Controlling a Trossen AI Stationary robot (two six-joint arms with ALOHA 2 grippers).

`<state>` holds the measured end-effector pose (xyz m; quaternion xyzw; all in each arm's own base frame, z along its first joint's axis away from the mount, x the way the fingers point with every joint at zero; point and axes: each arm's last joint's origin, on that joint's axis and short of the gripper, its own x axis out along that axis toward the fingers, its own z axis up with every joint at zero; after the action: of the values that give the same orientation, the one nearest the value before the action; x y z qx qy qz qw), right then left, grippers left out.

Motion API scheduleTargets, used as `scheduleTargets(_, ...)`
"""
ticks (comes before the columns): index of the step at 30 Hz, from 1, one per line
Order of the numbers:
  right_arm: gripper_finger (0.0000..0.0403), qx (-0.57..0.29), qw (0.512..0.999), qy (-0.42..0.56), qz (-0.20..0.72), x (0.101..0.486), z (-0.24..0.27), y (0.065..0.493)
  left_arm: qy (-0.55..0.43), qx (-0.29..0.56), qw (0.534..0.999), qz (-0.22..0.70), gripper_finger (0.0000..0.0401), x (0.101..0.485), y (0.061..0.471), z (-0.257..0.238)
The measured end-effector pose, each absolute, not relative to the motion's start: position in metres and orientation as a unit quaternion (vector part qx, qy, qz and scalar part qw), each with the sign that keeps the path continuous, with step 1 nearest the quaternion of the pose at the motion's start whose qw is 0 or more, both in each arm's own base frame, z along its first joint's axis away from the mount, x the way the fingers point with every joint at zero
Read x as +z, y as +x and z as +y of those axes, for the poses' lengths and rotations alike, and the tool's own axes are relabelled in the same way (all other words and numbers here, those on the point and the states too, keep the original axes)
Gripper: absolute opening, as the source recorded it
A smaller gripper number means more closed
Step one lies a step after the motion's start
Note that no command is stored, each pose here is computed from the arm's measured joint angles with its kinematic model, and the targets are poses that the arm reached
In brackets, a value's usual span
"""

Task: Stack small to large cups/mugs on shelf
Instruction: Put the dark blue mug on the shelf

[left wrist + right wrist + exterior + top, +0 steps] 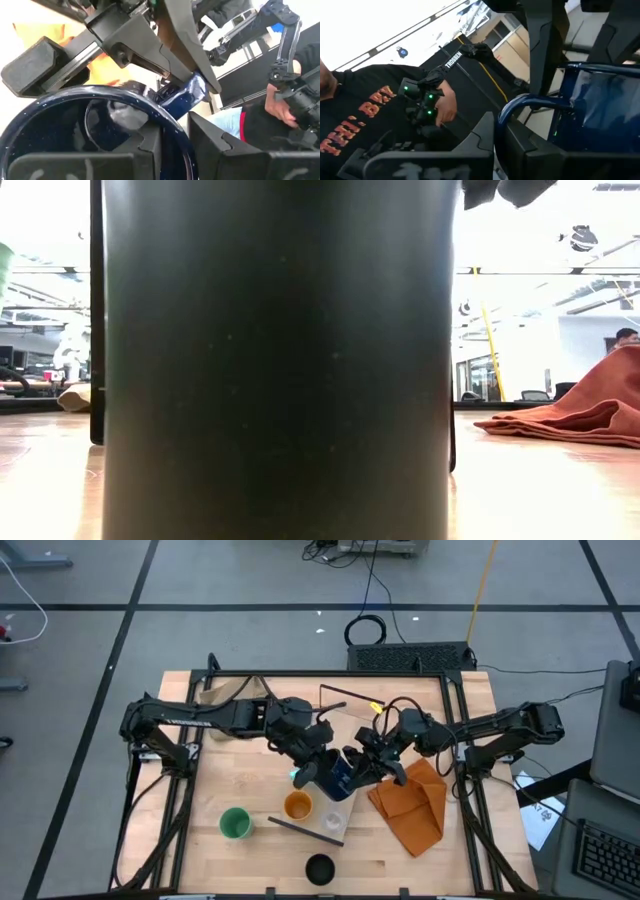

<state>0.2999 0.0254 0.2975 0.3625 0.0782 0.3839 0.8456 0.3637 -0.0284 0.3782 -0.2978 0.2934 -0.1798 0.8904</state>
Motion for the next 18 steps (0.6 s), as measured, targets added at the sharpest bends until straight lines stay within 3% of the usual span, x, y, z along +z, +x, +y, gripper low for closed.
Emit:
scheduleTargets(12, 0.0003, 0.326, 0.893, 0.283, 0.127, 0.293, 0.019, 0.283, -0.302, -0.182, 0.921, 0.163, 0.0087, 0.434, 0.33, -0.005)
scheduleTargets(18, 0.0003, 0.316, 0.918, 0.215, 0.108, 0.297, 0.02, 0.277, -0.287, -0.167, 0.939, 0.089, 0.0088, 0.461, 0.307, 0.007)
